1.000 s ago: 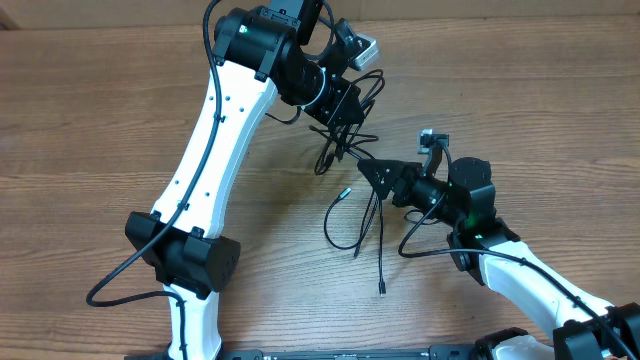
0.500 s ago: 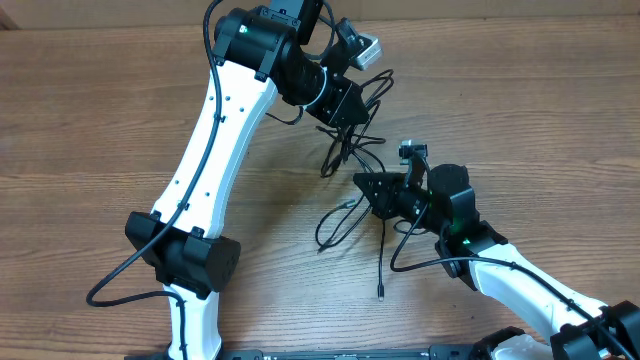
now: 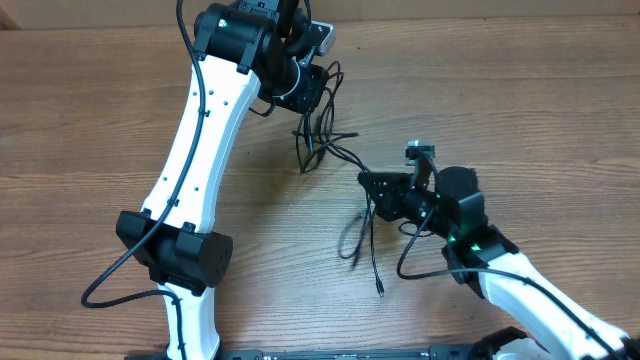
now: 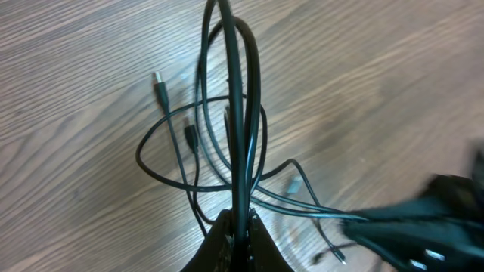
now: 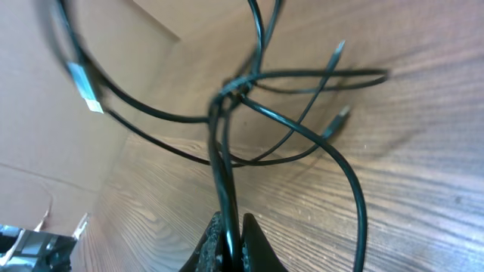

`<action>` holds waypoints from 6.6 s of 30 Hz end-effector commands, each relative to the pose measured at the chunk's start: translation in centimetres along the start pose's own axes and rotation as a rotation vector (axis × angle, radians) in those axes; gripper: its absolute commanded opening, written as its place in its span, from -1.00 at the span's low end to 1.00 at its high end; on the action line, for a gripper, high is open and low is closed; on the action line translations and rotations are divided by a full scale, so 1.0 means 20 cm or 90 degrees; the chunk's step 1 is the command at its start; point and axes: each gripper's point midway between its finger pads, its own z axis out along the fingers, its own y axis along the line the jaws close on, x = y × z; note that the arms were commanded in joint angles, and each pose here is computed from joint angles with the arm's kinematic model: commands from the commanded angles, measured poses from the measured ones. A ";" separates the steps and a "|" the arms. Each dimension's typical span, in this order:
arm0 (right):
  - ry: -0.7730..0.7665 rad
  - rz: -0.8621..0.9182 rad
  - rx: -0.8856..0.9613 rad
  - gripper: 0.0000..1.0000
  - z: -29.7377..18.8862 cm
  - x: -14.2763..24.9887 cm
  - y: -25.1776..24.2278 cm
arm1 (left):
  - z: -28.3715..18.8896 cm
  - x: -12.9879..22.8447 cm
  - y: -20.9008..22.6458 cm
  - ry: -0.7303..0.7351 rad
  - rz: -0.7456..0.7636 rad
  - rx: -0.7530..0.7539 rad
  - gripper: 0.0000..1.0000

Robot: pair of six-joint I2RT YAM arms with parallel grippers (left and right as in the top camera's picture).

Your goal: Untangle cables

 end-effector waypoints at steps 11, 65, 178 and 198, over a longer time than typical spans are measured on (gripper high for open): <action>-0.168 0.038 0.176 -0.92 -0.48 -0.35 -0.23 | -0.09 -0.04 0.31 -0.052 -0.110 -0.236 -0.91; -0.156 -0.068 0.024 -0.92 -0.62 -0.44 -0.02 | 0.01 -0.08 -0.02 -0.045 -0.332 0.022 1.00; 0.034 0.144 0.638 0.15 -0.46 -0.43 -1.15 | 0.67 0.21 -0.21 0.012 -0.434 -0.109 0.99; 0.107 0.188 0.657 -0.41 -0.35 -0.22 -1.35 | 0.67 0.21 -0.18 0.003 -0.433 -0.124 0.99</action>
